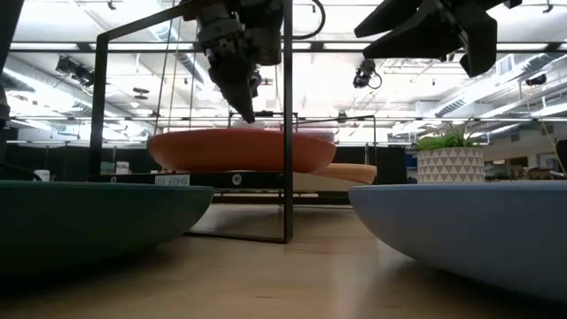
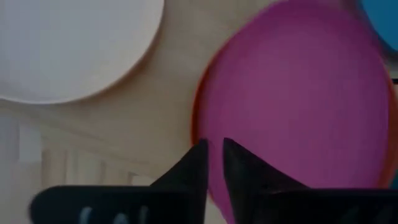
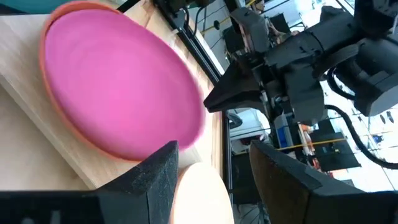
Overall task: Place and stack plates onto a shelf
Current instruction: Stack the pink plate on top of the orange plate on the shelf, then stack the dark green plate on top of the pink plate on the shelf
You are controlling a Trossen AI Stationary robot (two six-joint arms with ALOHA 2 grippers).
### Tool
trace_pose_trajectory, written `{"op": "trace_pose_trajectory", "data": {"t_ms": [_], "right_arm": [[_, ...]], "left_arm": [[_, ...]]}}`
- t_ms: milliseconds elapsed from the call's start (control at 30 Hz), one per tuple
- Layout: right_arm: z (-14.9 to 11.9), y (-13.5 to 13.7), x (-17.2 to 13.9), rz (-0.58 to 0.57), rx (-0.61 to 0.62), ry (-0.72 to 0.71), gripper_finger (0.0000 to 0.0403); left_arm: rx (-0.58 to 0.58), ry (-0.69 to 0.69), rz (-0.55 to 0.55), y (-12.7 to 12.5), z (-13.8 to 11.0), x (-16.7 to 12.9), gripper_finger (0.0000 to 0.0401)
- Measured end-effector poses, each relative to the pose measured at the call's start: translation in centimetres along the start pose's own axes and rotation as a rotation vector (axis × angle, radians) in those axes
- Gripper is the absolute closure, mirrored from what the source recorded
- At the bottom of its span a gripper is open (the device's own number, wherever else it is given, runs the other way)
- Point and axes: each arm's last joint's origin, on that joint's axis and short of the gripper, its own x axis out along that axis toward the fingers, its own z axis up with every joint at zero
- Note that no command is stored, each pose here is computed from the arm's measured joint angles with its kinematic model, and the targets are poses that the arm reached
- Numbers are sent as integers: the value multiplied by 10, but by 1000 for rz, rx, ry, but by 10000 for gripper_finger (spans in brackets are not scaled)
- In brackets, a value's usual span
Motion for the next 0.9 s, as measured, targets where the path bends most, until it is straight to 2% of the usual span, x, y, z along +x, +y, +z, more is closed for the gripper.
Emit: {"op": "trace_pose_trajectory", "data": {"t_ms": [200,367,567,767,900], "right_arm": [[-3,2,0,11,-4,21,197],[-3,2,0,0,8,35,197],[-8,7,-2,35,63,64,197],[-17,15,-7,67,89,134,197],[-21,17,-7,78,113,167,197]], "left_arm": [[47,17,50,1,2,-7,270],[145,-46,75,-13,16,-40,247],[355,-261,99,-66,21,-84,253],[468,-336,91,-127,7,-108,259],[511,-344,15,-165,-4,-111,259]]}}
